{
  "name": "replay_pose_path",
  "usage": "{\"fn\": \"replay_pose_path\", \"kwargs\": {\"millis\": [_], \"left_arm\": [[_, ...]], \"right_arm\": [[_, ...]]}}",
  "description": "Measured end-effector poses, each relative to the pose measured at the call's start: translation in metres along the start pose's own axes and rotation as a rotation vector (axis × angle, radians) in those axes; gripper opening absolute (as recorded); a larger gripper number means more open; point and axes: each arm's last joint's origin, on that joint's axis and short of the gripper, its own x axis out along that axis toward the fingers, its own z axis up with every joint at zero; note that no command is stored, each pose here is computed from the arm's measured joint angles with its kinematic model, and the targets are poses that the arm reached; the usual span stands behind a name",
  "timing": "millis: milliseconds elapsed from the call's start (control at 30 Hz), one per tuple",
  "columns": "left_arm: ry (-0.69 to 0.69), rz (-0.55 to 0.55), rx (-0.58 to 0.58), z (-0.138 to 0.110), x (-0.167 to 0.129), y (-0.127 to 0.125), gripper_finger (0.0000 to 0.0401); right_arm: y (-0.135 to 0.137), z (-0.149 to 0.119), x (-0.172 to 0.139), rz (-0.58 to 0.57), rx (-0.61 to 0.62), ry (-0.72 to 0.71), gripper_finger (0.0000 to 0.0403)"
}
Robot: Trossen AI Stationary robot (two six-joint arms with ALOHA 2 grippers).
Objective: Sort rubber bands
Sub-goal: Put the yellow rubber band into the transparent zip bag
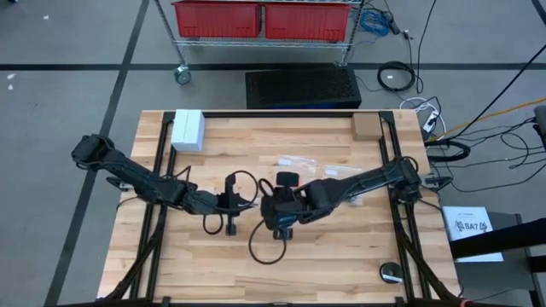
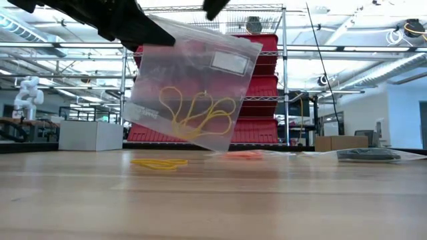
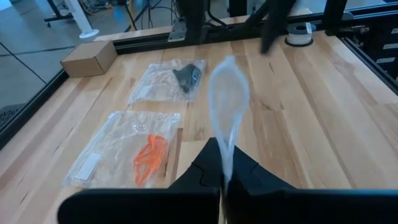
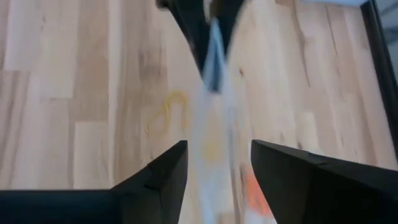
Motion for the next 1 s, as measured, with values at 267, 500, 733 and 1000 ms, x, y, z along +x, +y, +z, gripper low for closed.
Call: {"fn": "replay_pose_path", "kwargs": {"millis": [267,500,733,1000], "left_arm": [[0.000,0.000,0.001,0.000,0.000,0.000,0.0000],[0.000,0.010,-0.002,0.000,0.000,0.000,0.0000],[0.010,0.077,0.003,0.000,-0.002,0.003,0.0000],[0.020,0.122,0.012,0.006,-0.022,0.013,0.0000]], "right_arm": [[-0.010,-0.011,-0.029,-0.048,0.008,0.172,0.0146],[0.002,-0.031,-0.043,-0.088,-0.027,0.314,0.0107],[0.038,-0.047,-0.036,-0.041,-0.023,0.302,0.0056],[0.076,-0.071,0.031,0.073,-0.012,0.156,0.0003]]}}
